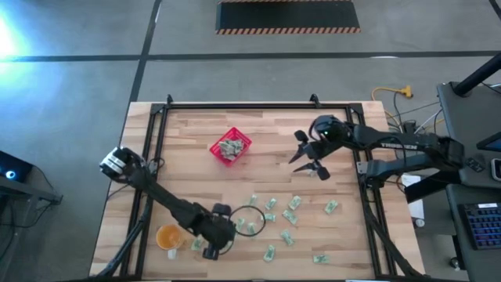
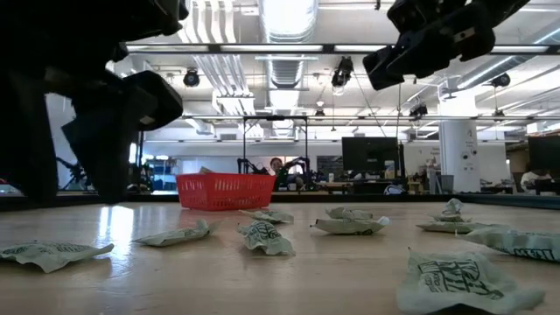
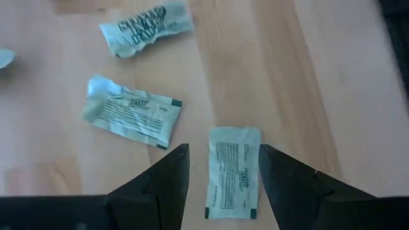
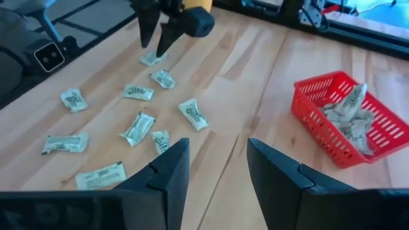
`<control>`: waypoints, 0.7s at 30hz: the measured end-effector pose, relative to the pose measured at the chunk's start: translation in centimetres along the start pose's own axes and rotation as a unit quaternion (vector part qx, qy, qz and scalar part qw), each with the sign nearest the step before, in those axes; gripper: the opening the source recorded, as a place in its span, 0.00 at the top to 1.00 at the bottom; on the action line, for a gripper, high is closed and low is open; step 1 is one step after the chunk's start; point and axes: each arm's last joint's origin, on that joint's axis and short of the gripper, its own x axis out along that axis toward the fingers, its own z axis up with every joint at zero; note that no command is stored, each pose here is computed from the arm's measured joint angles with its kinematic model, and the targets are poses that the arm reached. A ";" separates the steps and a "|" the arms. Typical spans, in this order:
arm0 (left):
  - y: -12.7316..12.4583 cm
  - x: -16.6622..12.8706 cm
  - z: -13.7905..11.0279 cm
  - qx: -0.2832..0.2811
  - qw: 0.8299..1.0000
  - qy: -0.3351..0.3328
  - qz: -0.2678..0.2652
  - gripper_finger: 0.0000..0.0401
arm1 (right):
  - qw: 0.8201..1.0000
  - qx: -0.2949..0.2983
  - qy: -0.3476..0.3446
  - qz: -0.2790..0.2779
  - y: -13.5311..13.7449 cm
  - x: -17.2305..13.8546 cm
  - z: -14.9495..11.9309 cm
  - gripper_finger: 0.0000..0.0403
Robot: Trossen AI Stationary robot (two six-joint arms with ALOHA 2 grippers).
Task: Pick and place Stevia / Truvia into bins
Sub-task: Put the white stevia packet into the red bin
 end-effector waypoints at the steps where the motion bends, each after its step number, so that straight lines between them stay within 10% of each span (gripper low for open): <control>1: -0.2 0.3 0.0 0.003 1.000 0.001 0.006 0.57 | 1.000 0.001 -0.002 -0.001 0.1 -0.1 -0.1 0.64; 21: -2.0 2.2 -1.0 0.001 1.000 0.000 0.022 0.57 | 1.000 -0.002 -0.009 -0.004 0.5 -0.4 -0.3 0.67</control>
